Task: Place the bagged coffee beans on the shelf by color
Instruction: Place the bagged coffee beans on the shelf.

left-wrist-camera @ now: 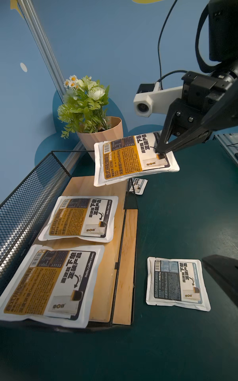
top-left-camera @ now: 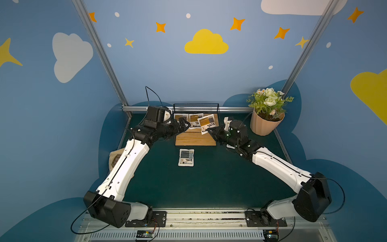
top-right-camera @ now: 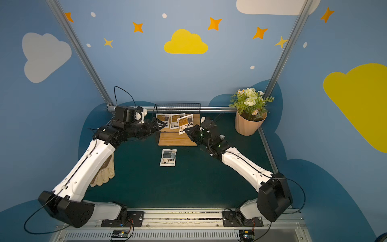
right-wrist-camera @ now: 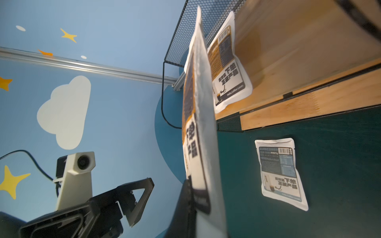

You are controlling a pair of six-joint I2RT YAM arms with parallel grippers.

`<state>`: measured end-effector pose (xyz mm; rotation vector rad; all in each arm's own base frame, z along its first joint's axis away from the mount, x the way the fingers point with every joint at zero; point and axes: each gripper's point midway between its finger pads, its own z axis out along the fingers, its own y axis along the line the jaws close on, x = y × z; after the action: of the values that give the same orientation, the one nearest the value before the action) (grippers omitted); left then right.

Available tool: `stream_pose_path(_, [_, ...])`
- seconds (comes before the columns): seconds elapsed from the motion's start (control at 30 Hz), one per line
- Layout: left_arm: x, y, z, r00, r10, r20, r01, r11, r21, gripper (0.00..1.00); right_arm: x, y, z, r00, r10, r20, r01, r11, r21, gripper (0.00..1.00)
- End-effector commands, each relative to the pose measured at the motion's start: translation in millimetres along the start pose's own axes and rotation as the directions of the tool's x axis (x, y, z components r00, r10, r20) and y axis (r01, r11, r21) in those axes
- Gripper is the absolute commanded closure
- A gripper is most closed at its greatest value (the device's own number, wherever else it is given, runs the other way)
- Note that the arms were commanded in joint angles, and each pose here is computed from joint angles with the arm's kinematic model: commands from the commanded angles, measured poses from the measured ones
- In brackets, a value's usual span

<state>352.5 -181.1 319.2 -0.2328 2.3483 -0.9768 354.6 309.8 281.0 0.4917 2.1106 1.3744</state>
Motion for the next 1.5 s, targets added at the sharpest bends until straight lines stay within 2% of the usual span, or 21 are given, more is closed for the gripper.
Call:
stream_pose_path(0.0, [-5,-11,4,0.998,0.055,-0.008,-0.054,0.998,0.040,0.00,-25,14,4,0.997,0.006,0.077,-0.003,0.999,-0.034,1.00])
stream_pose_path(0.27, [-8,-11,20,0.997,0.072,-0.027,-0.070,0.996,0.061,0.00,-57,3,20,0.988,0.015,0.154,-0.017,1.000,0.011,1.00])
stream_pose_path(0.57, [-12,-10,30,0.996,0.082,-0.035,-0.080,0.995,0.065,0.00,-77,-7,47,0.985,0.035,0.168,-0.043,0.998,0.043,1.00])
stream_pose_path(1.2, [-12,-7,33,0.996,0.086,-0.032,-0.084,0.995,0.059,0.00,-84,-43,76,0.988,0.066,0.139,-0.083,0.989,0.119,1.00])
stream_pose_path(1.43, [-12,-7,34,0.996,0.087,-0.032,-0.085,0.995,0.060,0.00,-82,-54,77,0.987,0.084,0.139,-0.104,0.984,0.146,1.00])
stream_pose_path(1.47, [-12,-7,34,0.996,0.088,-0.031,-0.086,0.995,0.059,0.00,-82,-54,76,0.987,0.084,0.140,-0.105,0.983,0.150,0.95])
